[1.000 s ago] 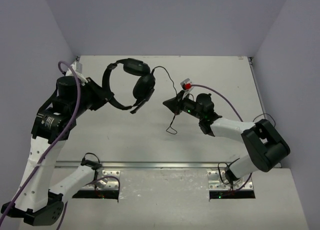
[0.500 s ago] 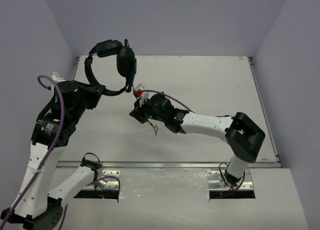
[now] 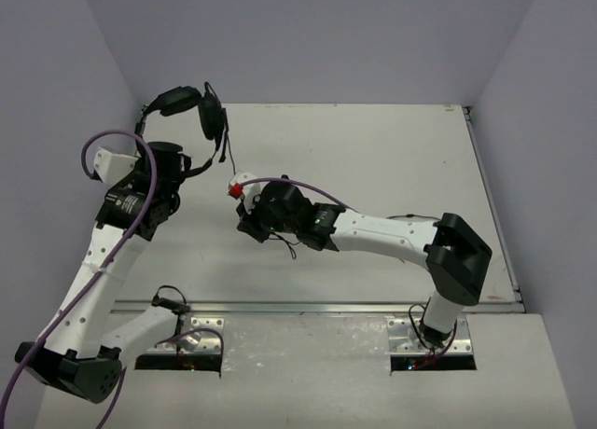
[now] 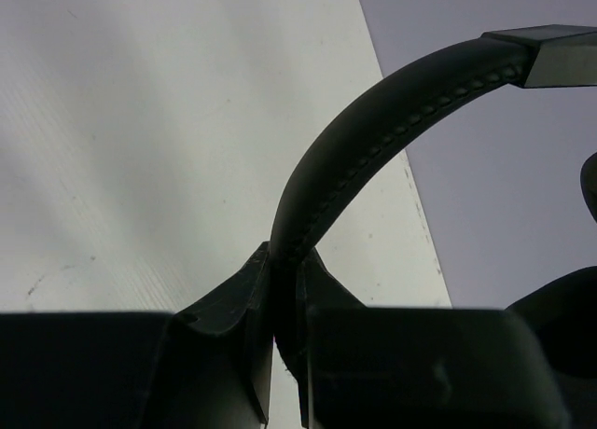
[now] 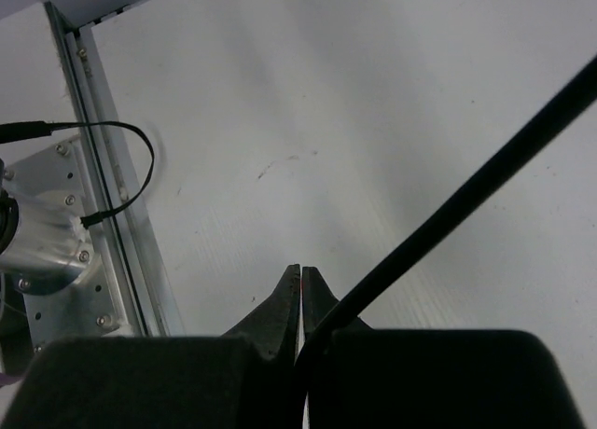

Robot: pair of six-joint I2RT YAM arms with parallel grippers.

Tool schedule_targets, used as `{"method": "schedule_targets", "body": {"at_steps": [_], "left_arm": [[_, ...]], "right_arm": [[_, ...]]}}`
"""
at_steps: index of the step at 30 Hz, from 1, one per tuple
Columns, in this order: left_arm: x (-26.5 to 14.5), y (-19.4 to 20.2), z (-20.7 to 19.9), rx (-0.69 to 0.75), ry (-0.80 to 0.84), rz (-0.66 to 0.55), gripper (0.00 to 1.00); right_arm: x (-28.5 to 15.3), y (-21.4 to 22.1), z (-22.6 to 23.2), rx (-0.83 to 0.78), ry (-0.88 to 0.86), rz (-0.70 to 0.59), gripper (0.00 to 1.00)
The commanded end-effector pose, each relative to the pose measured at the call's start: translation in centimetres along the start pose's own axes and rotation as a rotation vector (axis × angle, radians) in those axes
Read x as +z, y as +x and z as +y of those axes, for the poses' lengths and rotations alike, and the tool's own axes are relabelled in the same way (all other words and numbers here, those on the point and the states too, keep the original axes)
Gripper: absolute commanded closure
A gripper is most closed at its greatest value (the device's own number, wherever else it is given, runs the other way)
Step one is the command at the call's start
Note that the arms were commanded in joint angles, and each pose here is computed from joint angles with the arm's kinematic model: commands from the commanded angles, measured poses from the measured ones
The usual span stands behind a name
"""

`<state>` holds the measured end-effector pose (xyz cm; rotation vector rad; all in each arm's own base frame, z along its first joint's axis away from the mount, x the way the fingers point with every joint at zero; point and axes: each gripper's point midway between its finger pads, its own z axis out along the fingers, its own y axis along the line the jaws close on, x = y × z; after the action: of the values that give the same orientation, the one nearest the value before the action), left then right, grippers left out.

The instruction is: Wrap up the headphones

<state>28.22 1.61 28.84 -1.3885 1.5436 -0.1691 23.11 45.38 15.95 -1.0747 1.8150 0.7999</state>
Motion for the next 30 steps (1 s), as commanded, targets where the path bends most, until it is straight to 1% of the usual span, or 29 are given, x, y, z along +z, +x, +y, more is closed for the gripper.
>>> {"method": "schedule_targets", "body": {"at_steps": [1, 2, 6, 10, 12, 13, 15, 16, 17, 18, 20, 22, 26, 27, 30], "left_arm": [[-0.1, -3.3, -2.6, -0.145, 0.047, -0.136, 0.99], [0.1, -3.1, -2.6, -0.147, 0.041, -0.134, 1.00], [0.6, -2.1, -2.4, -0.147, 0.028, -0.111, 1.00], [0.0, -2.0, -3.3, -0.165, 0.067, -0.076, 0.99], [-0.8, -2.4, -4.2, -0.168, 0.112, -0.062, 1.00], [-1.0, -2.1, -4.5, -0.130, 0.131, -0.039, 1.00], [-1.4, -2.0, -5.4, -0.114, 0.155, -0.015, 1.00], [-1.4, -1.8, -5.2, -0.096, 0.137, -0.001, 1.00], [-1.5, -1.7, -5.8, -0.093, 0.140, 0.012, 1.00], [-1.5, -1.6, -6.0, -0.087, 0.138, 0.020, 1.00], [-1.4, -1.5, -6.1, -0.086, 0.138, 0.023, 1.00], [-1.1, -1.5, -6.0, -0.088, 0.134, 0.007, 1.00], [-0.4, -1.0, -5.8, -0.082, 0.122, 0.004, 0.99], [-0.2, -1.2, -5.4, -0.087, 0.111, -0.013, 1.00], [0.2, -1.3, -5.3, -0.089, 0.138, -0.042, 1.00]], "right_arm": [[-1.4, -2.3, 1.1, -0.060, -0.041, -0.033, 0.99], [-1.5, -3.2, 1.3, -0.063, -0.047, -0.045, 0.99], [-1.0, -3.8, 1.3, -0.064, -0.044, -0.036, 0.99], [-0.2, -2.7, -0.3, -0.055, 0.038, -0.010, 0.99], [0.2, -1.9, -1.0, -0.050, 0.069, 0.005, 0.99], [0.5, -1.2, -1.7, -0.050, 0.100, 0.017, 0.99], [1.1, -0.7, -1.9, -0.060, 0.108, 0.022, 0.99], [1.4, -1.1, -1.8, -0.073, 0.097, 0.019, 0.99], [2.2, 0.0, -1.8, -0.079, 0.088, 0.056, 0.99], [2.6, -1.3, -1.7, -0.086, 0.083, 0.038, 0.99], [3.2, -0.3, -1.6, -0.089, 0.075, 0.085, 0.99], [3.2, -1.2, 0.0, -0.093, 0.013, 0.063, 0.99], [2.8, -2.5, 2.0, -0.111, -0.056, 0.037, 0.99], [2.9, -3.2, 2.0, -0.135, -0.044, 0.030, 0.99], [2.5, -4.0, 3.3, -0.145, -0.111, 0.024, 0.99]]}}
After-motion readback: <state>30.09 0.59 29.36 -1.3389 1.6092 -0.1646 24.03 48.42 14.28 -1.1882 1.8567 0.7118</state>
